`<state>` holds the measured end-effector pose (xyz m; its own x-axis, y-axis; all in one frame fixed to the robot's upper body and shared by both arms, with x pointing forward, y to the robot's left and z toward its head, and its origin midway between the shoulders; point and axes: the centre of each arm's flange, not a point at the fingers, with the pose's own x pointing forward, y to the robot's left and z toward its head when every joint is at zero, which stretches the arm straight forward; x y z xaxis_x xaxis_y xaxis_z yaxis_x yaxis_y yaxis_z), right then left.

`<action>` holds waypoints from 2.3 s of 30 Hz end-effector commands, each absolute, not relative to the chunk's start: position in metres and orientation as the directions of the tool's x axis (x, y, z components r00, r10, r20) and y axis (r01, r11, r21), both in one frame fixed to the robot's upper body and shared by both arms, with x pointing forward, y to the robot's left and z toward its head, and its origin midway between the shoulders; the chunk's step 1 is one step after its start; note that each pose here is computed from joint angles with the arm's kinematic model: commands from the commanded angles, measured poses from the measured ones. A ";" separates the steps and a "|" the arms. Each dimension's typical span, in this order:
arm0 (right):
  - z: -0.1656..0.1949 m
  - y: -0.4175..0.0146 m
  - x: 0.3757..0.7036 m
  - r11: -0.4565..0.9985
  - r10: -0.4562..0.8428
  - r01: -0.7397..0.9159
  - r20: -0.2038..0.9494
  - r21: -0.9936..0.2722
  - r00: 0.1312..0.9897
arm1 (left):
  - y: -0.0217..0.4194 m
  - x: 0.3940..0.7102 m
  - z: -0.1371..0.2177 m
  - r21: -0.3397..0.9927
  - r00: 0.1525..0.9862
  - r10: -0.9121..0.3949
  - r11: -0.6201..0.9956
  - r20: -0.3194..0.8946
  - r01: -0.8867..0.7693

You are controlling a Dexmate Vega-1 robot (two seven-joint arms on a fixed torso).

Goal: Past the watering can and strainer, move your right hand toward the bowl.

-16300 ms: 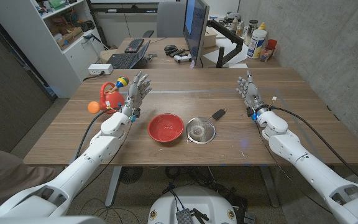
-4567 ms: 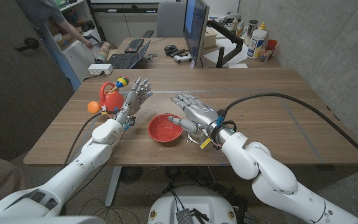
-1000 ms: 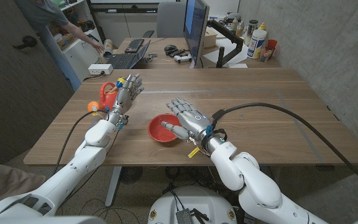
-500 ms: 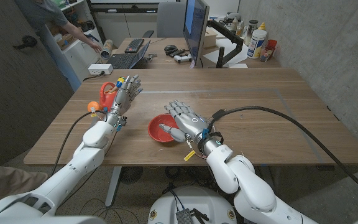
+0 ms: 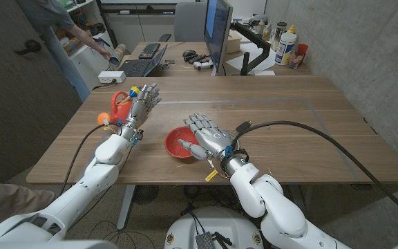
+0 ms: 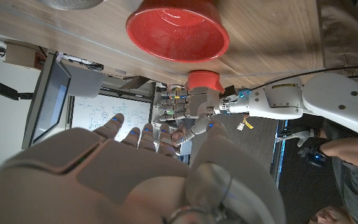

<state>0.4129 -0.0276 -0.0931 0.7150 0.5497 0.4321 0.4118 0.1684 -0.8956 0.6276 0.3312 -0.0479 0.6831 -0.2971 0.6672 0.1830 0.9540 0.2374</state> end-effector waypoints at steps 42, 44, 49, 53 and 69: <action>-0.138 0.024 0.437 0.156 0.564 0.322 0.352 -0.934 0.747 | 0.341 0.634 -0.060 0.268 0.676 -0.337 0.941 0.656 0.209; -0.140 0.025 0.439 0.150 0.566 0.313 0.341 -0.938 0.750 | 0.341 0.635 -0.061 0.268 0.676 -0.338 0.940 0.655 0.210; -0.144 0.030 0.444 0.134 0.583 0.283 0.306 -0.950 0.752 | 0.340 0.636 -0.063 0.278 0.674 -0.344 0.938 0.654 0.209; -0.144 0.029 0.448 0.137 0.586 0.273 0.300 -0.952 0.753 | 0.340 0.636 -0.064 0.277 0.677 -0.343 0.938 0.651 0.208; -0.149 0.022 0.458 0.132 0.592 0.226 0.260 -0.965 0.763 | 0.332 0.643 -0.067 0.299 0.677 -0.369 0.928 0.637 0.224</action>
<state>0.4505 0.0262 -0.1447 0.7542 0.5893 0.2897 0.2582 0.1394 -0.9560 0.6376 0.3380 -0.0662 0.6820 -0.3447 0.6451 0.2119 0.9373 0.2768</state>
